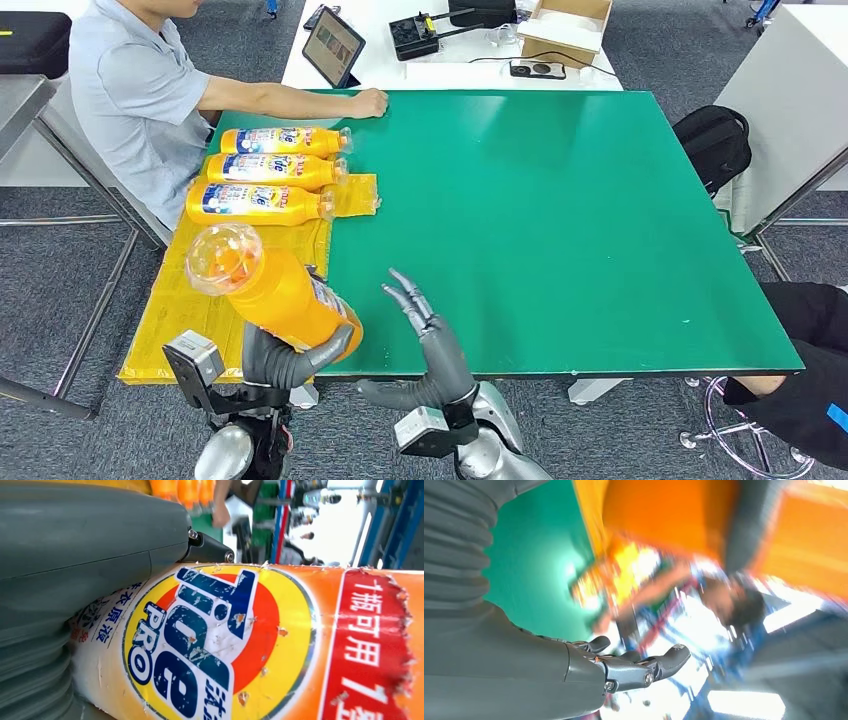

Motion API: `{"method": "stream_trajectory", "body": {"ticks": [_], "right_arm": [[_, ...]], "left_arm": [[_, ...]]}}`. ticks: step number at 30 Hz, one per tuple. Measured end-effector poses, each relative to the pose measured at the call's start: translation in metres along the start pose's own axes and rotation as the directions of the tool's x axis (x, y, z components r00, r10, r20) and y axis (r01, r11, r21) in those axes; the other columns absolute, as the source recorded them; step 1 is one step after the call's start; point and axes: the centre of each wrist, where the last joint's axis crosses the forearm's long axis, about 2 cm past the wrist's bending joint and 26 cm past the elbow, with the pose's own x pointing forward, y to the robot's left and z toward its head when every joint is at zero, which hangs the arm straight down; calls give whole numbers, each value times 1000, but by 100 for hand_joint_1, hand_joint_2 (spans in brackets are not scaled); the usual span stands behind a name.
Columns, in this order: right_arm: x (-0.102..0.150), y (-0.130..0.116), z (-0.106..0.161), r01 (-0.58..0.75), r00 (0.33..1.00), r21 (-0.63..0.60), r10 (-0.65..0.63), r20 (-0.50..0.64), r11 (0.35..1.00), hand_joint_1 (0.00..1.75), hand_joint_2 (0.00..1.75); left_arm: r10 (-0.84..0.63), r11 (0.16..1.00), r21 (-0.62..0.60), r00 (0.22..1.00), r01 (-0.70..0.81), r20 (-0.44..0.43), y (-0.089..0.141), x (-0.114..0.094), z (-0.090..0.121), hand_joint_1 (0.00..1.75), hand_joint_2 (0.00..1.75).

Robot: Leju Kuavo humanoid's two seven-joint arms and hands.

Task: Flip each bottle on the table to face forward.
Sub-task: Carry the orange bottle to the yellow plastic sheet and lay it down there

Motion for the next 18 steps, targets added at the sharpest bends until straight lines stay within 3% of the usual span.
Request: {"method": "stream_trajectory", "body": {"ticks": [5,9,13,18], "right_arm": [[8,-10,-9,-122,987,-51,127,99,991,0,0],[14,-12,-16,-180,967,-56,187,172,982,0,0],[21,-8,-20,-148,968,-49,155,199,988,0,0],[26,-6,-23,-105,972,-38,111,208,994,0,0]], "left_arm": [[-57,996,70,998,57,-5,15,0,-12,175,175],[-242,958,158,970,241,-13,39,-6,-28,175,175],[-438,876,204,898,437,-44,68,-13,-43,175,175],[-642,749,169,765,641,-54,87,-19,-50,175,175]]}}
